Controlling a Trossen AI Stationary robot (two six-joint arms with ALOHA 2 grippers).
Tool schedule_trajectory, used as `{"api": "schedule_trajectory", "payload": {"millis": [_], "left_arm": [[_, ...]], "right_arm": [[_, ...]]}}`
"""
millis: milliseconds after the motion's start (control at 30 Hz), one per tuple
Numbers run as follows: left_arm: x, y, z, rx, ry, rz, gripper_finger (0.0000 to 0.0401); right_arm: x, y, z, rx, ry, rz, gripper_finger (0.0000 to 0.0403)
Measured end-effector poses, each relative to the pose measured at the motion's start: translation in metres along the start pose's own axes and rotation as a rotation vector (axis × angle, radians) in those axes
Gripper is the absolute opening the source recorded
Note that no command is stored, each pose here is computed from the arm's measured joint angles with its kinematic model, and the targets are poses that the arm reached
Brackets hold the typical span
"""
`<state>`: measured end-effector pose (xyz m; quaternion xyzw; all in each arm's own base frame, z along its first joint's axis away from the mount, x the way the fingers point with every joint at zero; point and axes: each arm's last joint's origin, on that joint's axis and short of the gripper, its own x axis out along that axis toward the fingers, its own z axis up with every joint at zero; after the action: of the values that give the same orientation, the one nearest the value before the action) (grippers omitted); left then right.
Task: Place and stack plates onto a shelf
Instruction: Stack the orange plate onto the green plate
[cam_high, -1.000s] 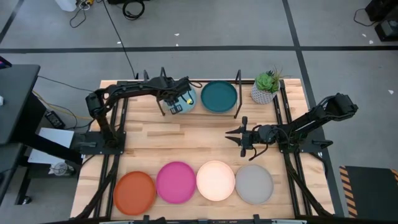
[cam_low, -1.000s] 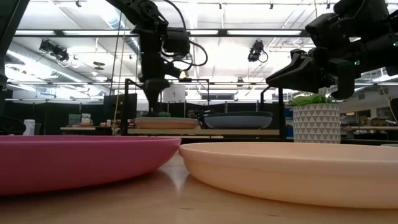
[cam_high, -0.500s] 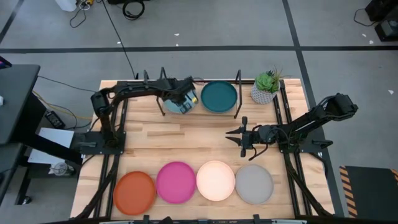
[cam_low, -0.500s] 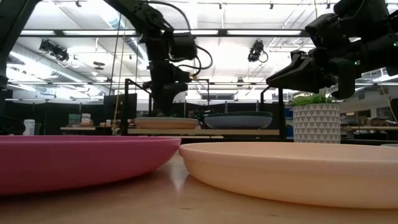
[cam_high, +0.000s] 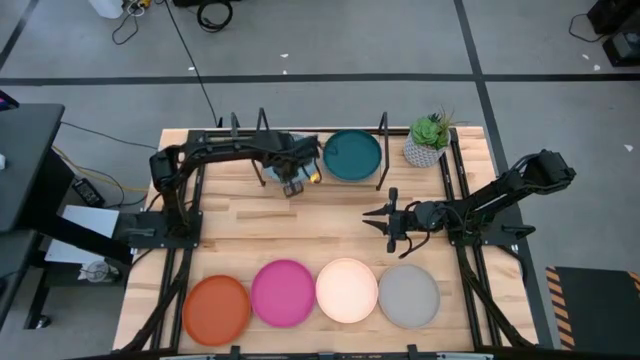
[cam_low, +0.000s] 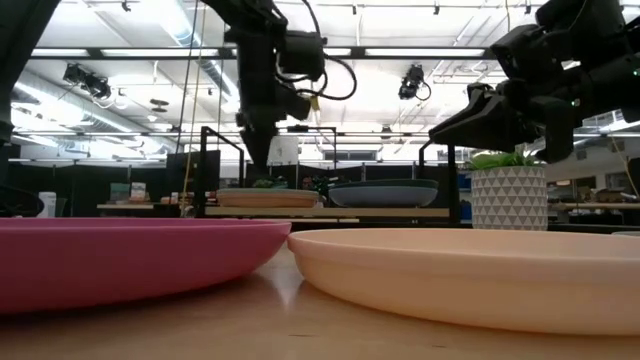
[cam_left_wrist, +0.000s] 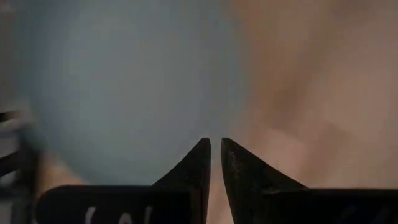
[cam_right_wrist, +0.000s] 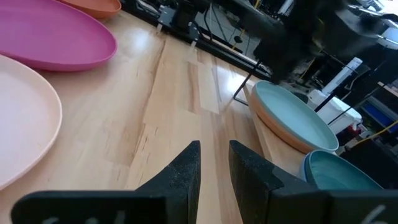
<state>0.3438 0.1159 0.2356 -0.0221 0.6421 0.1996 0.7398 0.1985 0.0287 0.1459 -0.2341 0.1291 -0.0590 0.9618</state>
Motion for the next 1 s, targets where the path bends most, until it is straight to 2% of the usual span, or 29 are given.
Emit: {"api": "schedule_trajectory", "payload": {"millis": [133,267,400,567,667,800,1000], "left_arm": [[-0.014,-0.039,-0.005,0.147,-0.01,-0.245,0.0045],[-0.026,-0.082,-0.01,0.109,0.006,-0.405,0.0045],[-0.036,-0.13,-0.023,0.073,0.045,-0.436,0.0045],[-0.055,-0.188,-0.052,0.067,0.074,-0.444,0.0045],[-0.066,-0.217,-0.07,-0.034,0.051,-0.393,0.0045],[-0.075,-0.243,-0.093,-0.304,0.043,-0.31,0.0054],[-0.079,-0.258,-0.12,-0.726,0.134,-0.198,0.009]], "right_arm": [[0.0,0.0,0.0,-0.019,-0.002,-0.003,0.0089],[0.001,-0.003,-0.001,-0.061,0.005,-0.018,0.0089],[0.002,-0.006,-0.002,-0.074,0.013,-0.034,0.0089],[0.003,-0.009,-0.003,-0.073,0.009,-0.02,0.0089],[0.003,-0.008,-0.003,-0.075,-0.015,0.03,0.0089],[0.003,-0.007,-0.002,-0.098,-0.048,0.088,0.0089],[0.003,-0.005,0.0,-0.113,-0.101,0.169,0.0089]]}}
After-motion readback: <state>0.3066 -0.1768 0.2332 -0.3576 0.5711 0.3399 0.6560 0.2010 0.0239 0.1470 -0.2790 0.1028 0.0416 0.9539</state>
